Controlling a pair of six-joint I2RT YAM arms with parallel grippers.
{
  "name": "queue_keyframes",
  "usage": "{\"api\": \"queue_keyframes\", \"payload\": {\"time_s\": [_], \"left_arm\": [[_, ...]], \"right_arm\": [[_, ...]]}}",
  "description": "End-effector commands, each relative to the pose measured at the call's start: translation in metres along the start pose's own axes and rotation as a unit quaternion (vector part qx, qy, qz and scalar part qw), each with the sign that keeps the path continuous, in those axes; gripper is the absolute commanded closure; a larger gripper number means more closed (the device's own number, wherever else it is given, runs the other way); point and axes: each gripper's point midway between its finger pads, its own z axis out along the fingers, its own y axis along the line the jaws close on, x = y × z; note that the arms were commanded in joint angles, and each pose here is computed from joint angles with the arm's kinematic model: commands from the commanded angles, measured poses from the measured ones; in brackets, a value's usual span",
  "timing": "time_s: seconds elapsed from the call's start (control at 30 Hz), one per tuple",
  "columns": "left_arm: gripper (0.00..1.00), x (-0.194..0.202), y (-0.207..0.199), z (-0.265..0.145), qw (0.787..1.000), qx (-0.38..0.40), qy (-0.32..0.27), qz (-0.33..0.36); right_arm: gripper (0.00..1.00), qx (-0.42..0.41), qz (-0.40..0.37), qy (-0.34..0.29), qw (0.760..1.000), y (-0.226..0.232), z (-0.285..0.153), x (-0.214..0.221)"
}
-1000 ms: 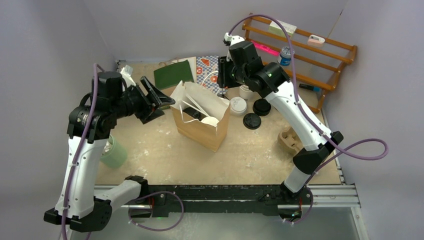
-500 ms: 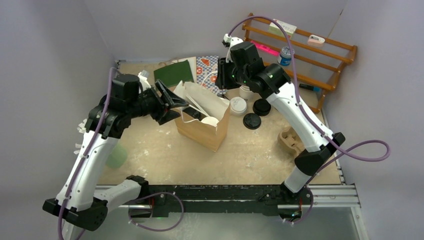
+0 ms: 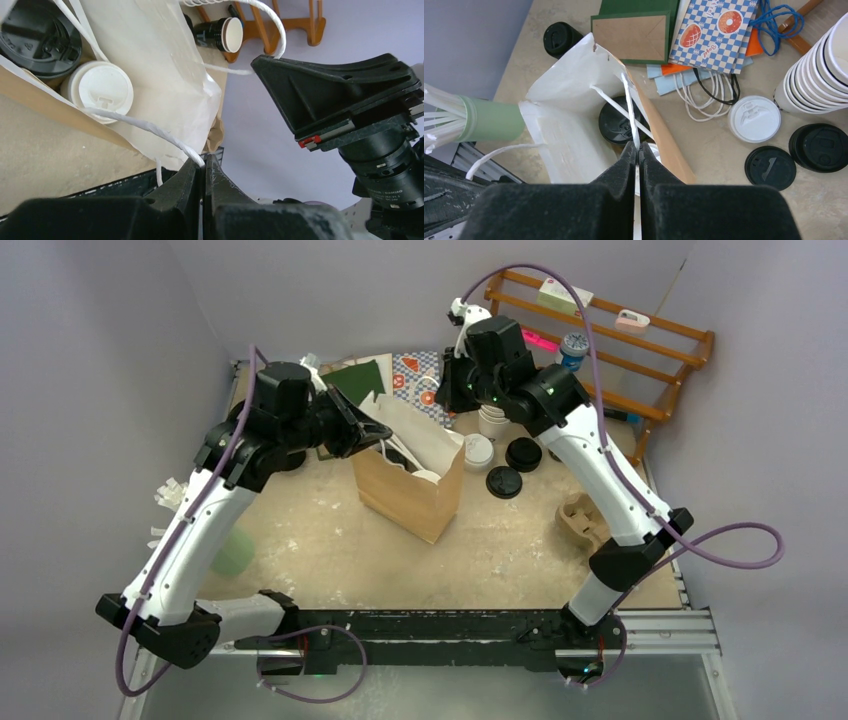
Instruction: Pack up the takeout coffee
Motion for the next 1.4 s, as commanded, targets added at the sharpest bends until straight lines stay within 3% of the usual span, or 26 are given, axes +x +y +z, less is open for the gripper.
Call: {"api": "queue_keyframes", "payload": {"time_s": [0.0, 0.47, 0.53, 0.6, 0.7, 0.77, 0.87, 0.93, 1.1, 1.27, 1.37], "left_arm": [[1.00, -0.020, -0.027, 0.000, 0.998, 0.032, -0.038, 0.026], [1.00, -0.046, -0.045, 0.050, 0.995, 0.045, -0.049, 0.079], [1.00, -0.044, -0.043, 0.056, 0.995, 0.045, -0.041, 0.080], [0.89, -0.042, -0.043, 0.061, 0.995, 0.050, -0.033, 0.080], [0.66, -0.046, -0.046, 0.060, 0.994, 0.049, -0.040, 0.089], [0.53, -0.053, -0.052, 0.054, 0.992, 0.047, -0.057, 0.106], [0.39, -0.067, -0.050, 0.040, 0.986, 0.009, -0.086, 0.142], [0.35, -0.078, -0.040, 0.026, 0.979, -0.035, -0.111, 0.166], [0.23, -0.100, 0.006, -0.030, 0.946, -0.146, -0.202, 0.206], [0.20, -0.118, 0.028, -0.080, 0.905, -0.154, -0.315, 0.241], [0.21, -0.114, 0.054, -0.073, 0.890, -0.152, -0.328, 0.279]], "right_arm": [[1.00, -0.002, -0.002, -0.047, 0.999, 0.002, -0.032, -0.023], [0.99, 0.021, -0.011, -0.026, 0.999, -0.019, -0.060, 0.011], [0.86, 0.032, -0.013, -0.014, 0.999, -0.024, -0.058, 0.019], [0.71, 0.048, -0.015, -0.001, 0.999, -0.031, -0.056, 0.025], [0.63, 0.066, -0.014, 0.001, 0.998, -0.037, -0.059, 0.026], [0.49, 0.081, -0.011, -0.013, 0.997, -0.042, -0.065, 0.021], [0.21, 0.120, -0.010, -0.037, 0.992, -0.057, -0.080, 0.012], [0.12, 0.147, -0.009, -0.054, 0.988, -0.068, -0.094, 0.008], [0.06, 0.200, -0.013, -0.098, 0.975, -0.098, -0.121, 0.019], [0.02, 0.237, -0.013, -0.187, 0.953, -0.130, -0.146, 0.034], [0.03, 0.231, -0.010, -0.206, 0.951, -0.141, -0.143, 0.060]]}}
